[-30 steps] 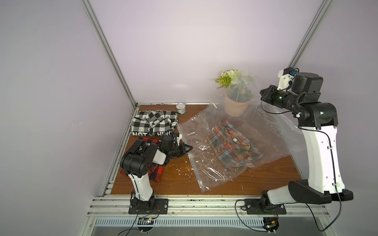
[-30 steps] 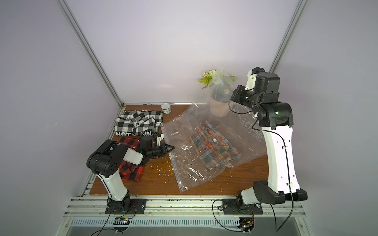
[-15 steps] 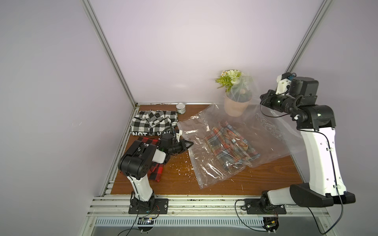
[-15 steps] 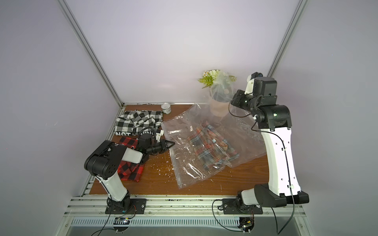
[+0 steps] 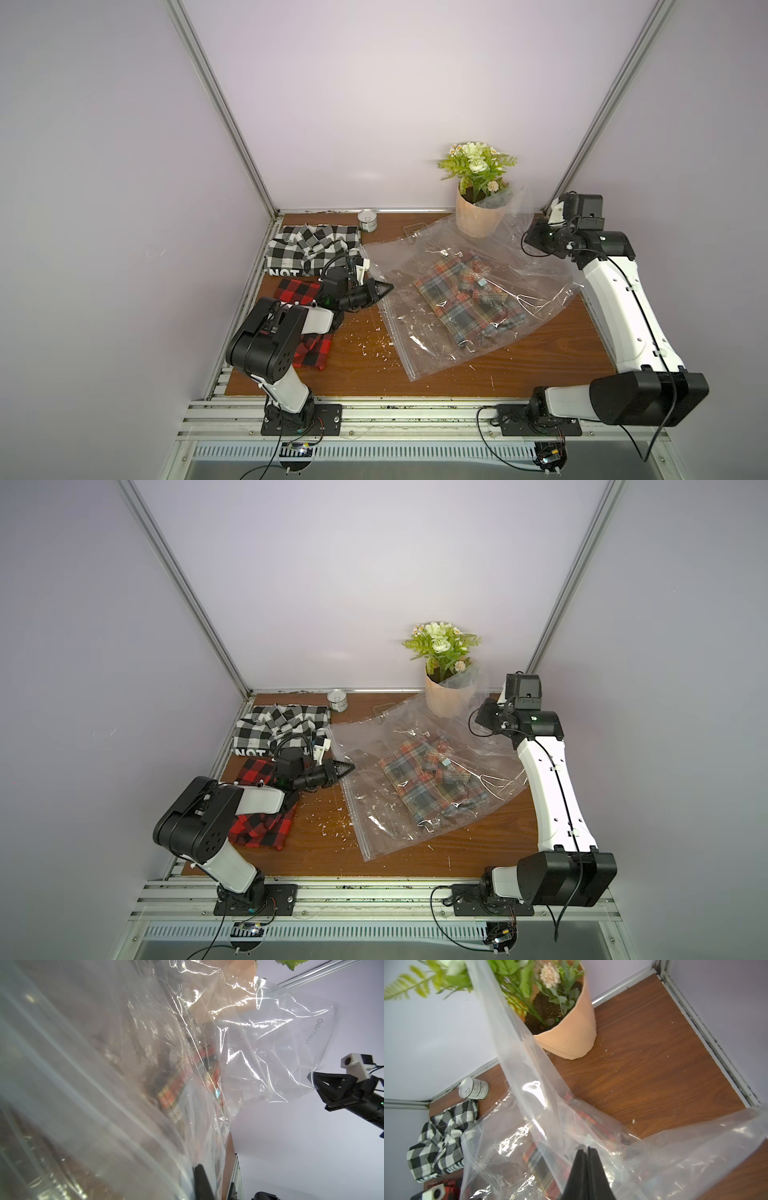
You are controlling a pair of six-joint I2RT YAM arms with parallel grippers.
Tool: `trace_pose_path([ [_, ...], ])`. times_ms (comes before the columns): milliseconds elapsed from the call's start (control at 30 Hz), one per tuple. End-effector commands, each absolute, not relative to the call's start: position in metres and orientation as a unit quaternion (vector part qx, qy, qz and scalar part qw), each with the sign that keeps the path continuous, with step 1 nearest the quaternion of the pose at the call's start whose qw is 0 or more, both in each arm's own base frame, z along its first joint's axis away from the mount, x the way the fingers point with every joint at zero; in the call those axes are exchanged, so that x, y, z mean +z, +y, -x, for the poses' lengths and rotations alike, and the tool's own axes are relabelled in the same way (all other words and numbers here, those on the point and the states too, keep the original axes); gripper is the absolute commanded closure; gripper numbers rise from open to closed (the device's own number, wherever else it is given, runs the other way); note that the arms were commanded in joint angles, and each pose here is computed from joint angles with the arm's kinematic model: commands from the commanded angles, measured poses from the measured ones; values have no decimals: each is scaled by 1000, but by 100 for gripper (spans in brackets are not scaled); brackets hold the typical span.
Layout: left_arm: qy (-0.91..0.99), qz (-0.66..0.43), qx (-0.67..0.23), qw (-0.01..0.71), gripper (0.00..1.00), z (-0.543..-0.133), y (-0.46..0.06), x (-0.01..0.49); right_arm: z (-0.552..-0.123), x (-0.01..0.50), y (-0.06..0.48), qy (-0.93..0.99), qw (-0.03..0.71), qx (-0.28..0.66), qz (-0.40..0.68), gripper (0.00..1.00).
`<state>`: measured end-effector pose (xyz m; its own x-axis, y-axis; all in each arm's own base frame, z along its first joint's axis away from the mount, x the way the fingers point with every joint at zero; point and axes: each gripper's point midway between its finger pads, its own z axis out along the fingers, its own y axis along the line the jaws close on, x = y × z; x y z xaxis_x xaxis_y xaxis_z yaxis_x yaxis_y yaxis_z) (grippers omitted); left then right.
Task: Take the shirt out of the vacuum bag
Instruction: Adjust the vacuum bag at the center of the board.
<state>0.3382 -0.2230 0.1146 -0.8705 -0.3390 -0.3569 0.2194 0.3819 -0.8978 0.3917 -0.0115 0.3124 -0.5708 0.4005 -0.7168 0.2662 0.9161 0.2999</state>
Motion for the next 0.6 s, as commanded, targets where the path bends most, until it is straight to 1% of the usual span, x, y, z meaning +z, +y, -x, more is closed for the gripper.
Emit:
trace_pose_path([
  [0, 780, 20, -561, 277, 93, -345, -212, 139, -391, 317, -25, 875, 443, 70, -182, 56],
  [67, 780, 23, -557, 283, 93, -347, -204, 143, -390, 309, -24, 877, 438, 74, -180, 37],
  [100, 781, 22, -554, 288, 93, -347, -201, 146, -390, 307, -21, 877, 440, 83, -175, 31],
  [133, 783, 19, -549, 291, 93, -348, -200, 148, -389, 305, -18, 877, 441, 90, -170, 27],
  [233, 784, 10, -549, 290, 93, -348, -203, 154, -383, 305, -13, 876, 444, 97, -164, 21],
  [333, 781, 3, -553, 289, 93, -347, -206, 158, -373, 314, -12, 868, 461, 92, -161, 14],
  [433, 777, -3, -560, 287, 93, -346, -209, 162, -360, 322, -22, 862, 474, 63, -170, 5],
  [567, 774, -7, -564, 287, 93, -344, -212, 166, -347, 337, -34, 854, 488, 29, -180, 1],
])
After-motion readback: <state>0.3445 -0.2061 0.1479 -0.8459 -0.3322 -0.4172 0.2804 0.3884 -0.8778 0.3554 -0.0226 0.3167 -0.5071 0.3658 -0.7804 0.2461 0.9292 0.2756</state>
